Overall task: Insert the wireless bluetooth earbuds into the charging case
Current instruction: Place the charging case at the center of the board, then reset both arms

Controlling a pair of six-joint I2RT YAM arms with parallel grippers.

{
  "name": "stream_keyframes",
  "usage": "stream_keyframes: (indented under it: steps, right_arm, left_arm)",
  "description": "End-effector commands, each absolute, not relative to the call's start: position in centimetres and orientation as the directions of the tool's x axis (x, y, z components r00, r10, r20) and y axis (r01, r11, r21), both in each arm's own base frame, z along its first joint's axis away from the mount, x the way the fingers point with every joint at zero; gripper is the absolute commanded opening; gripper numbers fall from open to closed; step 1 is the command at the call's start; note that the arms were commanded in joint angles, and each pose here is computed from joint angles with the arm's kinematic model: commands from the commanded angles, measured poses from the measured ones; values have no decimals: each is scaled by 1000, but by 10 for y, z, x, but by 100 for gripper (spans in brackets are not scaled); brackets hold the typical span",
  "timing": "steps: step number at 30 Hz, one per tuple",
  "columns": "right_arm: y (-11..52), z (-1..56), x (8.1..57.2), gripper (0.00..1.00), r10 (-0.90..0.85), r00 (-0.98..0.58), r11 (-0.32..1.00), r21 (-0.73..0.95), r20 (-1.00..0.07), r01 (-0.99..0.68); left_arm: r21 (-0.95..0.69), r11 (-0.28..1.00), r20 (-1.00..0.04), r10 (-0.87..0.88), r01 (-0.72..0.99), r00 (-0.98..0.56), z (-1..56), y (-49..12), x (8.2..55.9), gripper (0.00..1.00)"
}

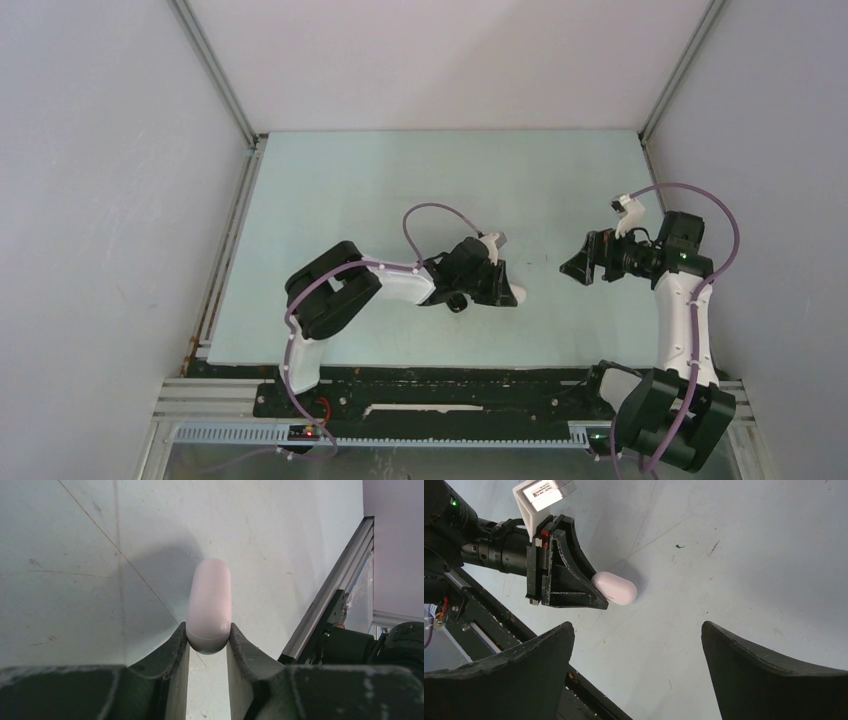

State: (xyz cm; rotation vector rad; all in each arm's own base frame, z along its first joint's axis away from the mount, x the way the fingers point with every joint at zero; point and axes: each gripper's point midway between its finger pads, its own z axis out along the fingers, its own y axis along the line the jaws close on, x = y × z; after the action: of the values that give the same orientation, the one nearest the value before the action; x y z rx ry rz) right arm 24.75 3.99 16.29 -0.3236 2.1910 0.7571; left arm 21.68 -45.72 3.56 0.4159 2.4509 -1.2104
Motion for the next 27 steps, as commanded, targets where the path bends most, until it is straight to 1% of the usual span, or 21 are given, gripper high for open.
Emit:
stream_keyframes:
  steps: [1, 8, 10, 13, 16, 17, 22, 27]
  right_arm:
    - [42, 163, 250, 100, -4, -648, 787, 397, -761, -472]
    - [48, 161, 250, 100, -48, -641, 783, 370, -766, -501]
    - [50, 161, 250, 100, -65, -638, 783, 357, -767, -509]
    - [53, 159, 250, 100, -90, -639, 783, 341, -764, -519]
    - [56, 156, 250, 100, -111, -640, 785, 329, -760, -526]
    - [57, 156, 251, 100, -118, -640, 785, 324, -759, -529]
    - [63, 154, 254, 100, -151, -634, 785, 297, -759, -543]
    - [58, 181, 269, 100, -99, -559, 842, 231, -823, -488]
  left_arm:
    - [-704, 577, -452, 85, 413, -888, 45, -453, 217, 20]
    - [-621, 669, -466, 106, 410, -879, 39, -423, 222, 30]
    - [-518, 747, -483, 147, 417, -863, 34, -401, 226, 33]
    - [-332, 837, -529, 217, 435, -820, 43, -365, 237, 42]
    - [-199, 864, -567, 283, 462, -774, 59, -339, 245, 55]
    - [-172, 864, -569, 306, 474, -763, 63, -334, 246, 57]
    - [-4, 862, -578, 412, 507, -705, 89, -307, 257, 60]
    - [139, 884, -642, 424, 446, -639, 133, -270, 283, 61]
